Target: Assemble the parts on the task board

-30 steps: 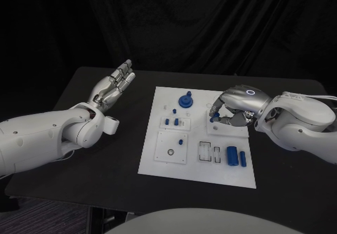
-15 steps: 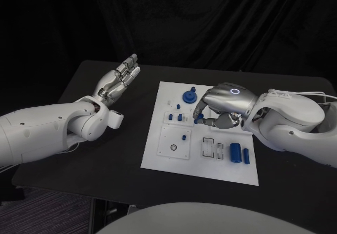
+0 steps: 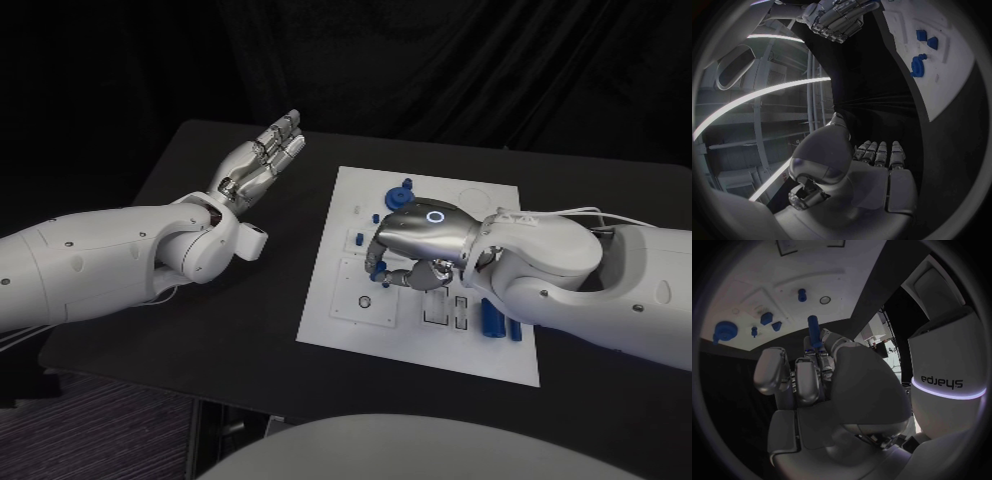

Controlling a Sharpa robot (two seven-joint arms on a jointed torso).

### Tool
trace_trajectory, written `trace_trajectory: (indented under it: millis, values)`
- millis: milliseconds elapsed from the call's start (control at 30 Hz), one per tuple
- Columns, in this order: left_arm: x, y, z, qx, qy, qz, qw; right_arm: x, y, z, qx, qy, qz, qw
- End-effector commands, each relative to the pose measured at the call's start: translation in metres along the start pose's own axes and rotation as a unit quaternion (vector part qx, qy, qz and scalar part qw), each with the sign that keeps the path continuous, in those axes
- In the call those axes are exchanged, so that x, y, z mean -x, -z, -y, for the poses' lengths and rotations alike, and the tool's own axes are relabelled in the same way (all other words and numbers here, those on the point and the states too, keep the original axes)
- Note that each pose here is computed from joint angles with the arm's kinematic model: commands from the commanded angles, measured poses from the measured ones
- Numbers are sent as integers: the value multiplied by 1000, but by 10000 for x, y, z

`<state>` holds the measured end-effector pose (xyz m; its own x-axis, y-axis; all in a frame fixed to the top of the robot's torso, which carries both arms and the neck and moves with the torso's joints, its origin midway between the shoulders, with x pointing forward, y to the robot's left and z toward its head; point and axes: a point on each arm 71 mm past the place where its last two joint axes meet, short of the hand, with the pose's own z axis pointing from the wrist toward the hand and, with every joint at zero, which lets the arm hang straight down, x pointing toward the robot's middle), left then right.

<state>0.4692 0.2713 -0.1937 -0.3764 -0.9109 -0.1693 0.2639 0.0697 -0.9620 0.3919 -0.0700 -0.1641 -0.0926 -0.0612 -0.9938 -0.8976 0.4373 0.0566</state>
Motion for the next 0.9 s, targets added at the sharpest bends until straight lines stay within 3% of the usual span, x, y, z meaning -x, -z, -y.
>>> trace_trajectory:
  millis: [33, 300, 900]
  values:
    - [-20, -3, 74, -53, 7, -5, 999, -108, -46, -40, 19, 10, -21, 1000]
    - [-25, -13, 70, -53, 8, -7, 999, -221, -84, -67, 22, 17, -33, 999]
    - [-27, -21, 63, -52, 10, -10, 999, -307, -125, -113, 26, 13, -33, 999]
